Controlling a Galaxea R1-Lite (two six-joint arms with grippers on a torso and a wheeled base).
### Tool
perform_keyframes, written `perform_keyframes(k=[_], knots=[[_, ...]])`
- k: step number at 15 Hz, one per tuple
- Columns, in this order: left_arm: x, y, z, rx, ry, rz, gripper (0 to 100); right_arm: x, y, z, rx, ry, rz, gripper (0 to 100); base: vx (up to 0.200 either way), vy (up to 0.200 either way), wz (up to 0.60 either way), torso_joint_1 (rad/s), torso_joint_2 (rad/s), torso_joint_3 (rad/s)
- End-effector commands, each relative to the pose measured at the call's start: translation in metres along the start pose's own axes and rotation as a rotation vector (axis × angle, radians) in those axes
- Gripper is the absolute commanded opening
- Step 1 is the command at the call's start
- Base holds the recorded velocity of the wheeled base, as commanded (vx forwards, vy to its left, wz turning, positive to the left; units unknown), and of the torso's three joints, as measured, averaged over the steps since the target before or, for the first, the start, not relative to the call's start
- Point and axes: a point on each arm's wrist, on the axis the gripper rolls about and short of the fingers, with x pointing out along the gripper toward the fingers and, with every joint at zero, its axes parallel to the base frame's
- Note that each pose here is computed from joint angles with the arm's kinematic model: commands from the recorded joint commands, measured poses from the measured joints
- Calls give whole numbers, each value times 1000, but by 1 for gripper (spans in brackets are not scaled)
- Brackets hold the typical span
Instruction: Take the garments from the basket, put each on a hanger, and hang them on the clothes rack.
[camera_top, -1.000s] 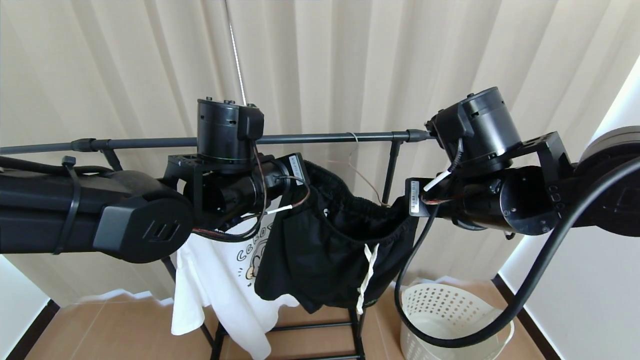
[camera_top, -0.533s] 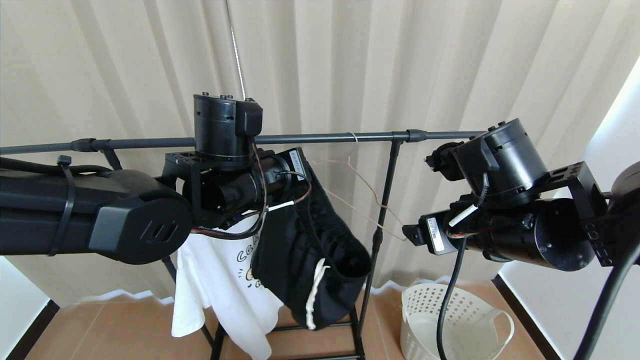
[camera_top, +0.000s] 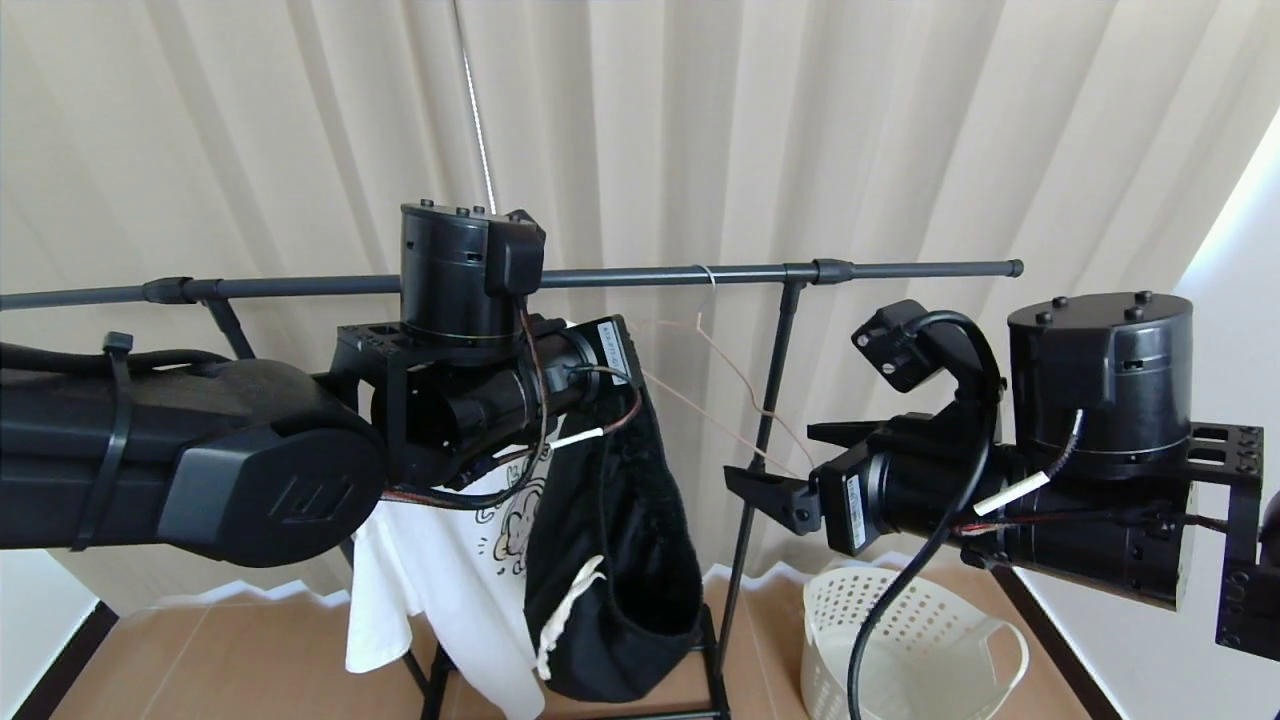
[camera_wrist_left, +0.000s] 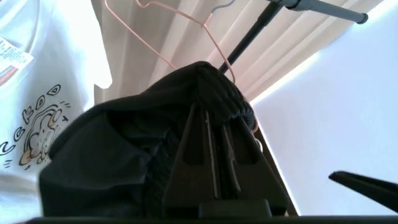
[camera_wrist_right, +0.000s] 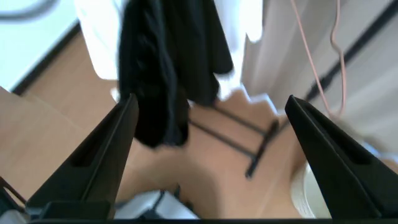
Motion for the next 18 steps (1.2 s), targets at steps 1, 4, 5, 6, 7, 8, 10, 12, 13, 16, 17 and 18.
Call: perform_keyframes(k=[1,4,5,6,7,8,10,12,13,16,17,18], knots=[[-3,-3,0,1,0,-9,0,10,-4,-17,2,34,-2,100,0,0,0,0,0,0],[-13,-6,3,-1,-8,-32,0,34,-32,-24,33,11,-24,100,0,0,0,0,0,0],[-13,-6,2,1,-5,-33,0,35,-35,-25,37,16,-22,100,0,0,0,0,0,0],[-15,-9,1,3,-3,-40,0,40,-37,-31,37,40,-17,100,0,0,0,0,0,0],[-16,-10,1,3,-3,-45,0,40,-38,-34,31,52,-17,100,0,0,0,0,0,0],[-19,-12,2,3,-7,-54,0,41,-38,-38,6,55,-15,100,0,0,0,0,0,0],[-20,-12,3,4,-10,-55,0,45,-37,-52,-35,41,8,100,0,0,0,0,0,0],[-23,-13,5,9,-15,-59,0,47,-30,-65,-83,39,59,100,0,0,0,0,0,0],[-24,-12,4,12,-14,-59,0,48,-26,-69,-104,31,75,100,0,0,0,0,0,0],[-26,-12,6,16,-18,-61,0,45,-14,-76,-124,11,119,100,0,0,0,0,0,0],[-26,-12,6,16,-18,-61,0,44,-12,-77,-129,10,125,100,0,0,0,0,0,0],[-26,-12,6,16,-18,-61,0,45,-10,-80,-133,20,129,100,0,0,0,0,0,0]])
